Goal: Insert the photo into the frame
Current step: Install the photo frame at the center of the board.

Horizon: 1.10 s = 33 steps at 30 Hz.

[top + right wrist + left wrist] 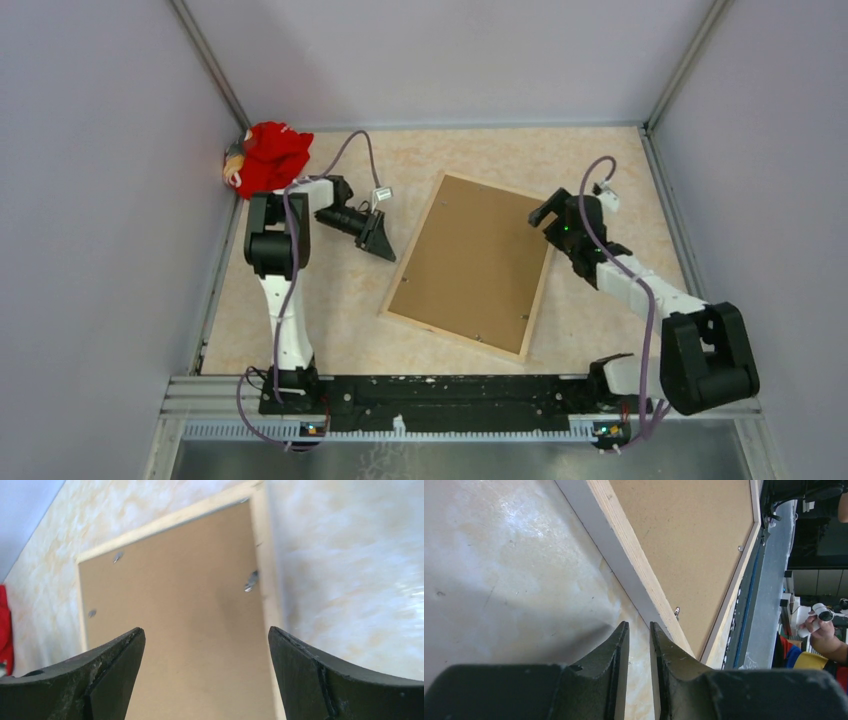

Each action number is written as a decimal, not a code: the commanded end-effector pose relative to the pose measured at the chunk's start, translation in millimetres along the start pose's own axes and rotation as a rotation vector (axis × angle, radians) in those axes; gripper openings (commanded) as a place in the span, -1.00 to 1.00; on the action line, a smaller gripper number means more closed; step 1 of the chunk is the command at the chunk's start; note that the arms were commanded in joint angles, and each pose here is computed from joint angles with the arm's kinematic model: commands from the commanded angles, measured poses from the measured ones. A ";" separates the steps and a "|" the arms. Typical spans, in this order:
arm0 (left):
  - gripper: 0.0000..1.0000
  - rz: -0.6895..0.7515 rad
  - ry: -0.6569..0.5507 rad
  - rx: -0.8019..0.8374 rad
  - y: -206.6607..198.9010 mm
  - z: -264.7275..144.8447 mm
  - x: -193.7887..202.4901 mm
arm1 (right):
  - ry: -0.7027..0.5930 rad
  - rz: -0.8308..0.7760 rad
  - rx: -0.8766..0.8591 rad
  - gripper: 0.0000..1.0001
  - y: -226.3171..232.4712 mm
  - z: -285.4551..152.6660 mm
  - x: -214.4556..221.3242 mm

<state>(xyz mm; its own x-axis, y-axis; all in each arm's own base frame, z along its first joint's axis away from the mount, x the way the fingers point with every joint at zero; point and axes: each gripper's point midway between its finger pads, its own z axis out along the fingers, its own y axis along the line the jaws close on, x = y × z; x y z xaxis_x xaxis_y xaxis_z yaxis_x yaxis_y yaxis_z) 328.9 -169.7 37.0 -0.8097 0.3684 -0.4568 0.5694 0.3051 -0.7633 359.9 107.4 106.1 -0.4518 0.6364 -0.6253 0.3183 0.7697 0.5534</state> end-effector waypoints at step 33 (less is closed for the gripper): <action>-0.17 -0.036 -0.155 0.034 -2.6 -15.8 -62.6 | 0.132 -0.152 -0.383 0.66 161.2 30.2 36.2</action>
<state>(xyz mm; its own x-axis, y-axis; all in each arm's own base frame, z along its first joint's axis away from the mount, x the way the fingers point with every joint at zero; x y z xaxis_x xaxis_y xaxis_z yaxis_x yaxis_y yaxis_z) 358.1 -152.6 78.8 -0.7897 0.2868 -0.5423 0.6128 0.3273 -0.7193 429.2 175.9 139.2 -0.5285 0.5099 -0.6787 0.0861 0.8276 0.5547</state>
